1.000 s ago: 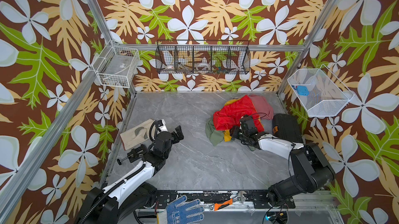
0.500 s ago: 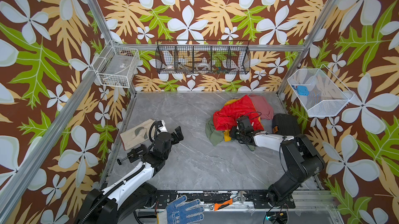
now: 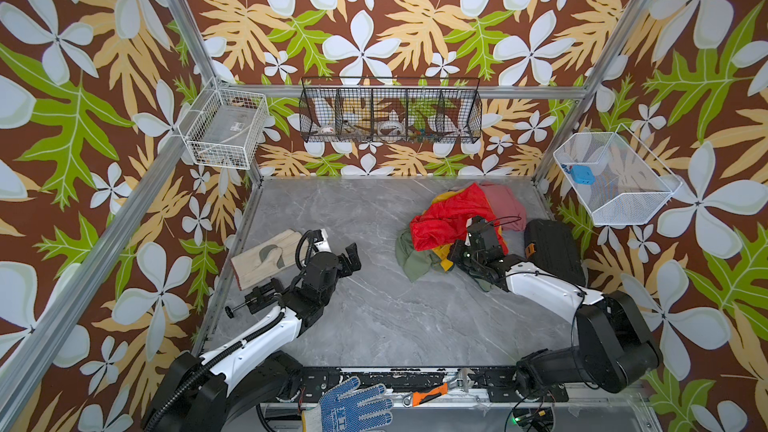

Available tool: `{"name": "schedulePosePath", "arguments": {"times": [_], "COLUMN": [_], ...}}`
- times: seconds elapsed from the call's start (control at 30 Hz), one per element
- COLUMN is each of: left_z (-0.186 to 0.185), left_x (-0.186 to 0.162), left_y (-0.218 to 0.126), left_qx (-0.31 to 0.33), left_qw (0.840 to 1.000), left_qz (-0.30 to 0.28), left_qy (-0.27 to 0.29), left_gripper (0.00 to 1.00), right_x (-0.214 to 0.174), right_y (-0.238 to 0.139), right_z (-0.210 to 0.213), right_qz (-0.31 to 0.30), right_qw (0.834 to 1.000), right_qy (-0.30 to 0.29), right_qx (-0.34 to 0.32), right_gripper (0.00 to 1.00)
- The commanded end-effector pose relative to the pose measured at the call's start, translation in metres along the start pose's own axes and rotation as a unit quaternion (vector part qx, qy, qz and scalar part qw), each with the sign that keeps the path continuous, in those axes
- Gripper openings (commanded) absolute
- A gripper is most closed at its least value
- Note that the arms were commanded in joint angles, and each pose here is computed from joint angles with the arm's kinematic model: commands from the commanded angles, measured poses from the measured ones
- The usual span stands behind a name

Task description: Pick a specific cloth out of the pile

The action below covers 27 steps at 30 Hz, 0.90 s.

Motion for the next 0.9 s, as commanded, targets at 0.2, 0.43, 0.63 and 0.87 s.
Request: {"name": "schedulePosePath", "arguments": {"times": [0.2, 0.43, 0.63, 0.87], "left_z": [-0.075, -0.156, -0.212, -0.244], "left_x": [0.008, 0.014, 0.009, -0.020], "left_y": [0.002, 0.002, 0.007, 0.029], "left_qx": [-0.110, -0.258, -0.338, -0.359], "left_qw": [0.989, 0.956, 0.923, 0.908], "left_qz": [0.013, 0.034, 0.052, 0.094], "left_qy": [0.094, 0.140, 0.178, 0.194], "left_gripper": [0.95, 0.89, 0.86, 0.78], "right_x": [0.021, 0.033, 0.033, 0.027], "right_y": [-0.045, -0.074, -0.081, -0.070], "right_z": [0.033, 0.051, 0.051, 0.040], "right_qz": [-0.017, -0.029, -0.031, -0.019], "right_qw": [0.997, 0.992, 0.992, 0.993], "right_qy": [-0.025, -0.033, -0.042, -0.037], "right_qx": [0.075, 0.116, 0.119, 0.114], "right_gripper": [0.00, 0.00, 0.00, 0.00]}}
Point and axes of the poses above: each gripper's point midway between its finger pads, its own y axis out along the fingers, its own z axis along the line the jaws close on, x = y × z, the point moved 6 cm from there along -y, back along the fingers, and after that the axes turned 6 degrees about y, right-handed, at the moved point
